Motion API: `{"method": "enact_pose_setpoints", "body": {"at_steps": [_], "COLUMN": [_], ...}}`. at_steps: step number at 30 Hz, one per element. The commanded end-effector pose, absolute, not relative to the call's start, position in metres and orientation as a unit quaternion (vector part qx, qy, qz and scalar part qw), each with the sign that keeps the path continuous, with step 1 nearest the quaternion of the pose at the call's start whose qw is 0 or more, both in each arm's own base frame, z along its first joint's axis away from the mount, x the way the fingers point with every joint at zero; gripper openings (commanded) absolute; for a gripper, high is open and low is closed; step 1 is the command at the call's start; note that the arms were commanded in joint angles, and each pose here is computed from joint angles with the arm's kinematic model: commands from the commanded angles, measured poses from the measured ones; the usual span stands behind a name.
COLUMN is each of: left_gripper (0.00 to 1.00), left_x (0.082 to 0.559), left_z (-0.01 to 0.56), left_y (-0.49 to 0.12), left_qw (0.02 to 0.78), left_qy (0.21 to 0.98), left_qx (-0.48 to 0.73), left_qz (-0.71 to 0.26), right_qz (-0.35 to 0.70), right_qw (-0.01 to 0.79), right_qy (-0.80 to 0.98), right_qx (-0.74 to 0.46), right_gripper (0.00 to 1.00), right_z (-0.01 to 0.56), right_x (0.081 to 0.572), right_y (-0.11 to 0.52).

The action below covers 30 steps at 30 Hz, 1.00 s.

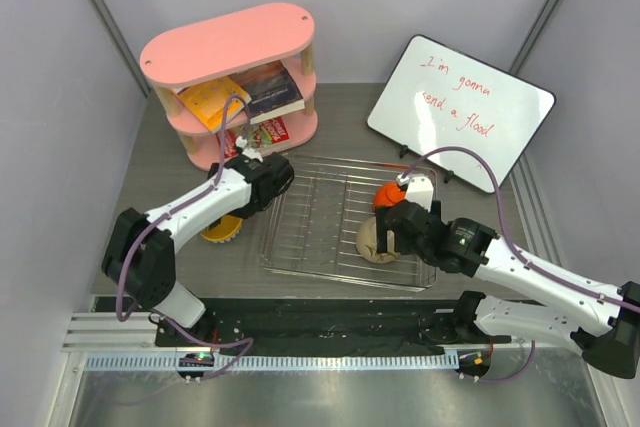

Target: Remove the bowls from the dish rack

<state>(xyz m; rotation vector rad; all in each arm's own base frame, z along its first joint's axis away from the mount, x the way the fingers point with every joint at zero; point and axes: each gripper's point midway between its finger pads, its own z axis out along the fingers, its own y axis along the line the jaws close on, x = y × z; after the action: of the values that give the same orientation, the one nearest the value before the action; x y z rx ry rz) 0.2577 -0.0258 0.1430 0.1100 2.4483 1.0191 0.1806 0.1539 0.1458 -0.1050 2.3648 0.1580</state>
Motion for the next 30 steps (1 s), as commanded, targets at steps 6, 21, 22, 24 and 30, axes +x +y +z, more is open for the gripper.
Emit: {"method": "enact_pose_setpoints", "body": {"at_steps": [6, 21, 22, 24, 30], "left_gripper": [0.41, 0.66, 0.67, 0.71, 0.83], "left_x": [0.271, 0.263, 0.262, 0.261, 0.257], "left_z": [0.175, 0.163, 0.161, 0.158, 0.137], "left_y": [-0.036, -0.034, -0.035, -0.036, -0.045], "left_qw": [0.29, 0.26, 0.255, 0.249, 0.222], "left_qy": [0.86, 0.845, 0.846, 0.848, 0.859], "left_qx": [0.043, 0.075, 0.078, 0.083, 0.111], "left_qz": [0.417, 0.461, 0.462, 0.461, 0.447], "right_qz": [0.07, 0.073, 0.074, 0.073, 0.07], "right_qw": [0.379, 0.381, 0.381, 0.381, 0.403], "right_qy": [0.922, 0.921, 0.921, 0.921, 0.912], "right_qx": [-0.028, -0.028, -0.027, -0.025, -0.003], "right_gripper": [0.95, 0.95, 0.95, 0.95, 0.96], "right_z": [0.144, 0.146, 0.146, 0.146, 0.156], "right_x": [0.179, 0.179, 0.179, 0.18, 0.185], "right_y": [0.151, 0.151, 0.151, 0.151, 0.144]}}
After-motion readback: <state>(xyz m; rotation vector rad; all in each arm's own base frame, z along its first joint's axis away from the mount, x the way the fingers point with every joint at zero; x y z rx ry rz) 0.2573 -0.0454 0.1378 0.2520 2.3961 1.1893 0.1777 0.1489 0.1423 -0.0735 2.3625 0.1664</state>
